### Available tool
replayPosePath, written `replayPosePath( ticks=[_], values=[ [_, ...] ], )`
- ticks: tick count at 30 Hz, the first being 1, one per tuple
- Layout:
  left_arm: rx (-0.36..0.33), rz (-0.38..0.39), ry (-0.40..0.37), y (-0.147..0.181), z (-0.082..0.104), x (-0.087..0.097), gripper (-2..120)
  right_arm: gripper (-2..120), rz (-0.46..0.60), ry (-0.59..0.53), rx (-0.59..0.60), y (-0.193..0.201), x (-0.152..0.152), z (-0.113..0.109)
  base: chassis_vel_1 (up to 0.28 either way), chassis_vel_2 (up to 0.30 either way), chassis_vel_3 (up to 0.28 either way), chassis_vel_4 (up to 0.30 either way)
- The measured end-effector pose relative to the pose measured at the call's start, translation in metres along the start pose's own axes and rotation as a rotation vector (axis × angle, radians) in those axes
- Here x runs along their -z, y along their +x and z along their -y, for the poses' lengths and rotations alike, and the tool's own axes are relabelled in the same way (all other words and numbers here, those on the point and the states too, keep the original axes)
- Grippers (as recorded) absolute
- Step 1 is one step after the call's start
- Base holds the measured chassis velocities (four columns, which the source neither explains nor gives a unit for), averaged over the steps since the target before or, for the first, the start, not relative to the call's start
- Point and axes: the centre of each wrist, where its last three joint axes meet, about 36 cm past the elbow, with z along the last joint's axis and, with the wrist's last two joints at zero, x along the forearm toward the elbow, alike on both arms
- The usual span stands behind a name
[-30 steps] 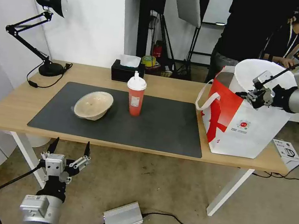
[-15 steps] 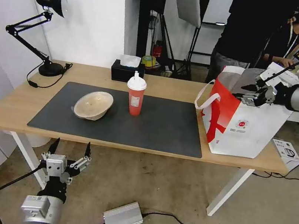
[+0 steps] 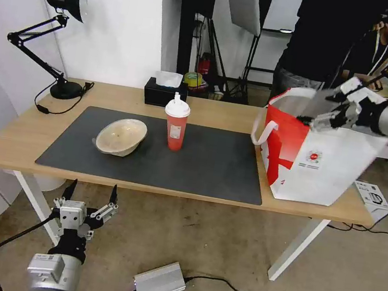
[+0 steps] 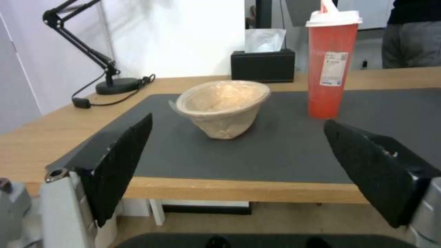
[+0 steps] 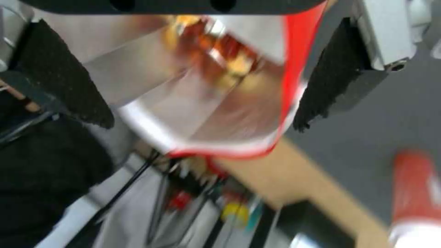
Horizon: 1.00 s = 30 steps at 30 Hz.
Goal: Pick up the trash from the table and place it into the takeout bag.
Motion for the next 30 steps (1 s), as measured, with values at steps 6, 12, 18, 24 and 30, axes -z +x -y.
replayPosePath(
  ticks=[6,12,18,24,30],
  values=[
    [0.004,-0.002,0.003,-0.001,0.000,-0.001,100,100,0.120,-0.045,-0.050,0.012,0.030,-0.008,0.000,0.000,0.000,0.000],
    [0.008,-0.002,0.002,-0.001,0.000,-0.001,100,100,0.209,-0.055,-0.079,0.018,0.050,-0.016,0.000,0.000,0.000,0.000],
    [0.013,-0.001,-0.001,-0.003,-0.002,-0.002,100,100,0.345,-0.108,-0.055,0.020,0.077,-0.033,0.000,0.000,0.000,0.000],
    [0.014,-0.001,-0.001,-0.004,-0.002,-0.002,100,100,0.429,-0.200,0.042,0.020,0.088,-0.062,0.000,0.000,0.000,0.000],
    [0.016,0.002,-0.002,-0.004,-0.003,-0.001,100,100,0.478,-0.305,0.171,0.019,0.079,-0.117,0.000,0.000,0.000,0.000]
  ],
)
